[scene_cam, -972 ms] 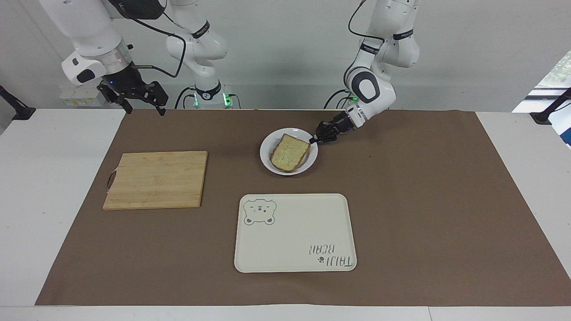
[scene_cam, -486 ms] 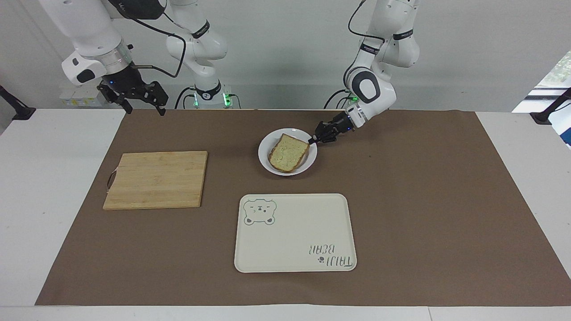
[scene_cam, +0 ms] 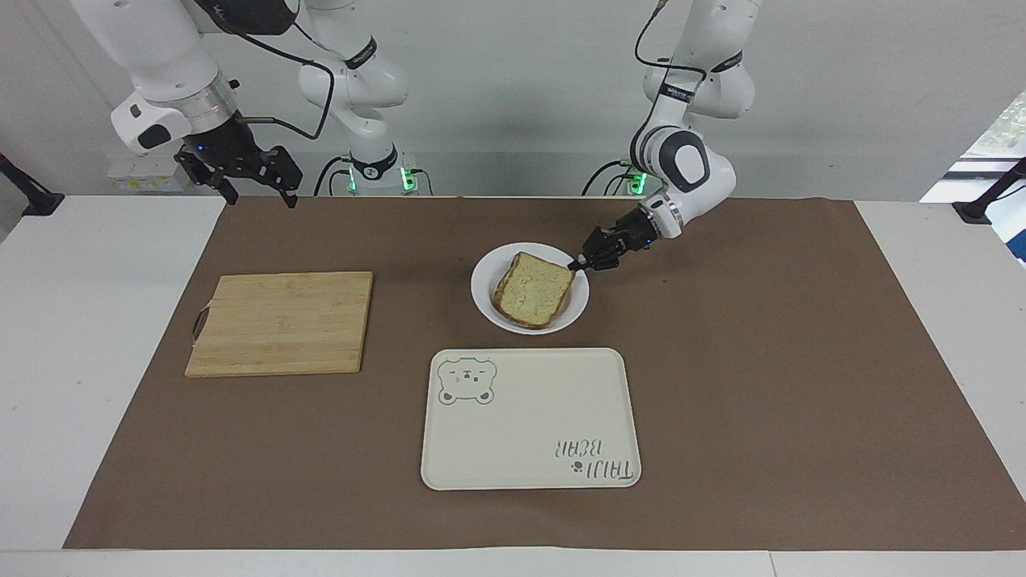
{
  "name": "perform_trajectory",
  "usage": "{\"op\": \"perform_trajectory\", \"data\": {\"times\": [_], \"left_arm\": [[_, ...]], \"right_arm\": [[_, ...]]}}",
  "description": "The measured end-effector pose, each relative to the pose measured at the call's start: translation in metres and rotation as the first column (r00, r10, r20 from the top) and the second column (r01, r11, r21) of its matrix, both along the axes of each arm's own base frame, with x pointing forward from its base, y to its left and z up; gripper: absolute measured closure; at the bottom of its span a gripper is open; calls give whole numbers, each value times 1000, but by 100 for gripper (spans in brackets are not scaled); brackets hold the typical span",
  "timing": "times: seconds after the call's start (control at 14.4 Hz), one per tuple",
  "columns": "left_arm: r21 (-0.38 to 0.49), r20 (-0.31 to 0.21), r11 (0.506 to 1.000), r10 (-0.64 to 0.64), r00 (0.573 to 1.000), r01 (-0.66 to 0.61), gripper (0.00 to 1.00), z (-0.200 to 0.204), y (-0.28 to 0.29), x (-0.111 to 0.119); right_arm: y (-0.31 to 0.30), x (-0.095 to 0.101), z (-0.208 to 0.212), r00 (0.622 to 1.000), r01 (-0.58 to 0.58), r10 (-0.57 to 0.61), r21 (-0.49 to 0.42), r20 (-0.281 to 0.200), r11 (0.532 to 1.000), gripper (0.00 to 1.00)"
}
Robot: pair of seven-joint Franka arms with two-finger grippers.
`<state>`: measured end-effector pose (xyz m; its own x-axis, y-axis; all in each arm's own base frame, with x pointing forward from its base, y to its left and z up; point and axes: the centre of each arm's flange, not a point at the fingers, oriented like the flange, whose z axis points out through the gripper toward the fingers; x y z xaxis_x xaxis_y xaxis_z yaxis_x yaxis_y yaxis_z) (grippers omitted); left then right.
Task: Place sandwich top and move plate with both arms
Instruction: 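Slide the white plate with the left gripper onto the cream tray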
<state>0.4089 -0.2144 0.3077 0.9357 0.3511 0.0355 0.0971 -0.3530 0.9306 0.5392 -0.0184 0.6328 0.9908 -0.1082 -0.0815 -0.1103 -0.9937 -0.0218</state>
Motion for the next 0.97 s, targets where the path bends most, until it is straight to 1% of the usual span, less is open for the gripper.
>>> {"op": "perform_trajectory", "data": {"times": [0.21,0.35,0.49,0.62,0.83,0.97], "left_arm": [[-10,15,1000,26,1000,-25,96,7,-9,35],[41,28,997,63,998,-64,96,11,-19,59],[60,11,995,78,997,-78,96,14,-40,75],[70,-12,995,75,997,-74,96,13,-52,88],[114,-42,990,85,995,-80,96,1,-62,108],[143,-49,987,75,996,-67,96,-7,-66,122]], "right_arm": [[0,0,0,1000,0,0,0,0,1000,0],[0,0,0,1000,0,0,0,0,1000,0],[0,0,0,1000,0,0,0,0,1000,0],[0,0,0,1000,0,0,0,0,1000,0],[0,0,0,1000,0,0,0,0,1000,0],[0,0,0,1000,0,0,0,0,1000,0]]}}
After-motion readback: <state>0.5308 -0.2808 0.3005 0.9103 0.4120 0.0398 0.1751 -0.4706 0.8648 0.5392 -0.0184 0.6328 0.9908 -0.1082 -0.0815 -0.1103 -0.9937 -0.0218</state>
